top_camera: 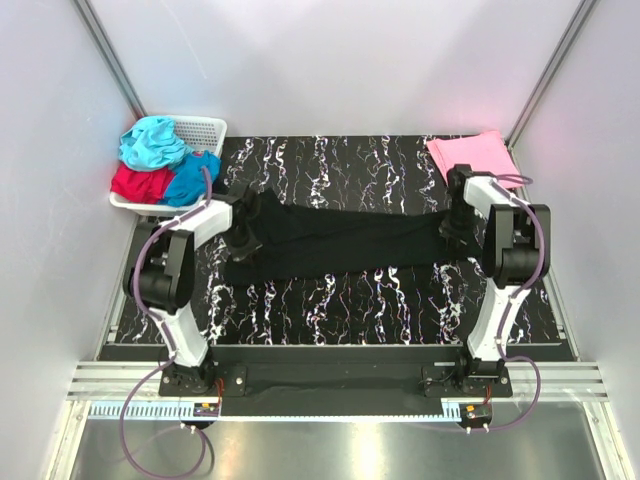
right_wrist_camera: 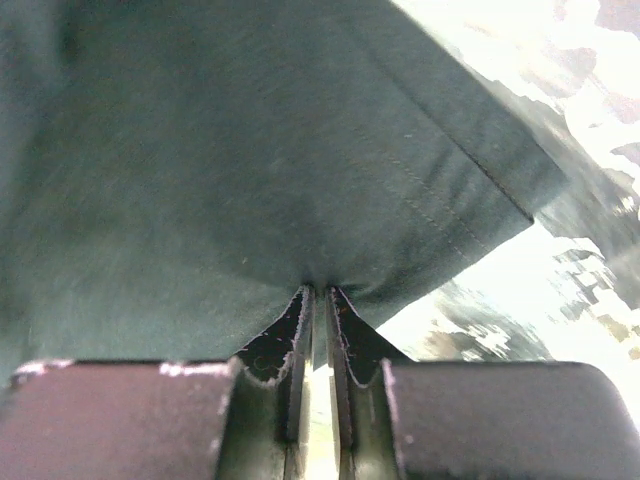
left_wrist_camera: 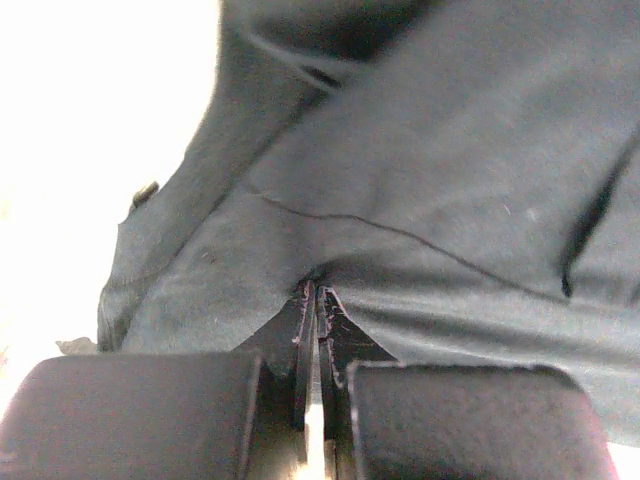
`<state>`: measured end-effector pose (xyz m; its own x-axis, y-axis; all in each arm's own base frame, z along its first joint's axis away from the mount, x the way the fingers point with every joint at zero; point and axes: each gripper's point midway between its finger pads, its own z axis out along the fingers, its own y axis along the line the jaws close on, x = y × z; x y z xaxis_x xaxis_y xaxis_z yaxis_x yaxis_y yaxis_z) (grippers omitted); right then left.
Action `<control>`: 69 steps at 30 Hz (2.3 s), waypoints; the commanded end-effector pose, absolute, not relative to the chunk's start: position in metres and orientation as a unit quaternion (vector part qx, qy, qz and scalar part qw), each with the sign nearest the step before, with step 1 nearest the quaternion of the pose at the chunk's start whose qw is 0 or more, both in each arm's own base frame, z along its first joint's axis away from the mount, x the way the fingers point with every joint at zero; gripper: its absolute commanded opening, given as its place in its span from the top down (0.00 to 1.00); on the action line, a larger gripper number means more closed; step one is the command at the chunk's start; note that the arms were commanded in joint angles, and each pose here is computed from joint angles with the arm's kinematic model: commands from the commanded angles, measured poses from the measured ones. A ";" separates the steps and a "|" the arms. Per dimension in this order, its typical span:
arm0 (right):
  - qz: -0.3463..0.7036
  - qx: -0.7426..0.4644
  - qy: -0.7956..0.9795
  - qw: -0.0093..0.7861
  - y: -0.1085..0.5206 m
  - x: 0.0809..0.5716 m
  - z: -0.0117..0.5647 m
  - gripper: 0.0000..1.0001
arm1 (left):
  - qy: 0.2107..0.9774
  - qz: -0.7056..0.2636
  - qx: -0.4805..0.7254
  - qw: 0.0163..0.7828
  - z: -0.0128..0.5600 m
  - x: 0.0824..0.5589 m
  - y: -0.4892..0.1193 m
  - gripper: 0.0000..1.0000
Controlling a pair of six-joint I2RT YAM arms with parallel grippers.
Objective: Fold and stack the t-shirts
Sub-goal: Fold the tshirt
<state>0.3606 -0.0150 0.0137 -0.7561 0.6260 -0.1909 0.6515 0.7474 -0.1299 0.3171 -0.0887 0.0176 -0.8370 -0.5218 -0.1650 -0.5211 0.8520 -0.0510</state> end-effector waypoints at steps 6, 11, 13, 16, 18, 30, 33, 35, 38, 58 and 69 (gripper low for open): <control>-0.181 0.400 0.898 0.021 -0.056 0.286 0.016 0.86 | 0.944 0.080 -0.315 0.051 0.021 0.251 -0.039 0.98; -0.156 0.393 0.904 0.067 -0.055 0.306 0.036 0.87 | 0.947 0.049 -0.306 0.084 0.035 0.264 -0.045 1.00; -0.142 0.390 0.904 0.100 -0.056 0.325 0.055 0.84 | 0.947 0.021 -0.299 0.111 0.049 0.277 -0.051 0.95; -0.109 0.390 0.902 0.150 -0.053 0.352 0.088 0.80 | 0.945 -0.018 -0.280 0.171 0.080 0.301 -0.059 0.85; -0.093 0.388 0.900 0.177 -0.050 0.368 0.111 0.79 | 0.940 -0.034 -0.267 0.209 0.106 0.314 -0.061 0.82; -0.018 0.285 0.937 0.203 0.026 0.413 0.132 0.76 | 0.946 -0.053 -0.226 0.225 0.121 0.334 -0.076 0.68; 0.010 0.194 0.951 0.240 0.070 0.421 0.140 0.62 | 0.951 -0.058 -0.212 0.216 0.109 0.344 -0.083 0.61; 0.062 0.146 0.948 0.277 0.107 0.426 0.156 0.48 | 0.951 -0.061 -0.203 0.223 0.107 0.353 -0.085 0.55; 0.123 0.089 0.938 0.310 0.151 0.429 0.175 0.45 | 0.945 -0.056 -0.202 0.252 0.113 0.369 -0.082 0.45; 0.166 -0.020 0.949 0.266 0.263 0.435 0.130 0.56 | 0.955 -0.121 -0.214 0.167 0.070 0.367 -0.106 0.57; 0.040 0.064 0.962 0.262 0.216 0.464 0.102 0.57 | 0.971 -0.126 -0.147 0.137 0.076 0.321 -0.150 0.52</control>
<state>0.4540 0.2382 0.0987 -0.8709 0.0882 -0.4834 0.0060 0.9856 0.1691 0.3319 -0.1398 0.0605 -0.9137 -0.3368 -0.2275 -0.2812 0.9280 -0.2445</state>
